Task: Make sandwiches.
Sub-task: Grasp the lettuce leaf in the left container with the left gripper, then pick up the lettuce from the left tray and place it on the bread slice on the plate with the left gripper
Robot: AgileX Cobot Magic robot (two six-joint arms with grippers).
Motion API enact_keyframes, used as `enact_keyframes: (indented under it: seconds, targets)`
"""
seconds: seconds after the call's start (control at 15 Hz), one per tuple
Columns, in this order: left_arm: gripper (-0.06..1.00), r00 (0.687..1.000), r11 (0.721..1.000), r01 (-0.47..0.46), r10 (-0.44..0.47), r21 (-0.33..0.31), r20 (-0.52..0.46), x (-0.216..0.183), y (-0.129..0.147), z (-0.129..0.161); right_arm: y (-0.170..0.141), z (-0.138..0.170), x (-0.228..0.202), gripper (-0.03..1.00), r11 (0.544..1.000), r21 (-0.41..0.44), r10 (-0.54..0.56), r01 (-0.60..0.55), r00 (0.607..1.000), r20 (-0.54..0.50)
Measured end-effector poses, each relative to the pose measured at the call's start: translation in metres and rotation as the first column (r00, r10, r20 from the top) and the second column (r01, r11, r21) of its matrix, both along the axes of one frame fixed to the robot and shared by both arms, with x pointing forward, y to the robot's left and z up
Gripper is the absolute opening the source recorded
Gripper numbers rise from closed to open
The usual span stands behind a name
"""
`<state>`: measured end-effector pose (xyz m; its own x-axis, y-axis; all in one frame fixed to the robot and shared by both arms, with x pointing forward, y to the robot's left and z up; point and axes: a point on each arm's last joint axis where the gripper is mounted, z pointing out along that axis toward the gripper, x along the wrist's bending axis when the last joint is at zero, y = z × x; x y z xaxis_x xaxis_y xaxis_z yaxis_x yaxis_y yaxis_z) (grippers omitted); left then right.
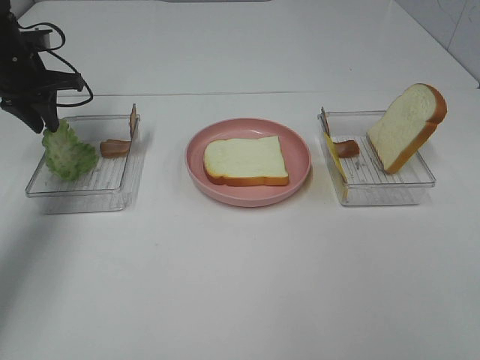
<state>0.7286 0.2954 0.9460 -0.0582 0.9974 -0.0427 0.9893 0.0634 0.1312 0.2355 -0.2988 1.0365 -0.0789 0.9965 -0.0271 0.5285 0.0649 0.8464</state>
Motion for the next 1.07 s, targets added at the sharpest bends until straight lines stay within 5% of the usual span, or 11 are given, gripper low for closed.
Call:
enact_keyframes:
  seconds: [0.67,1.07]
  targets:
    - [0.17,1.0,1.0,-0.006,0.006,-0.025,-0.002,0.0004,-0.0022,-0.0014,0.0,0.0,0.0,0.86,1.0,0.0,0.0,0.0,1.0,0.0]
    - [0.04,1.0,1.0,-0.001,0.001,-0.025,-0.004,0.0005,-0.0022,-0.0023,0.0,0.0,0.0,0.86,1.0,0.0,0.0,0.0,1.0,0.0]
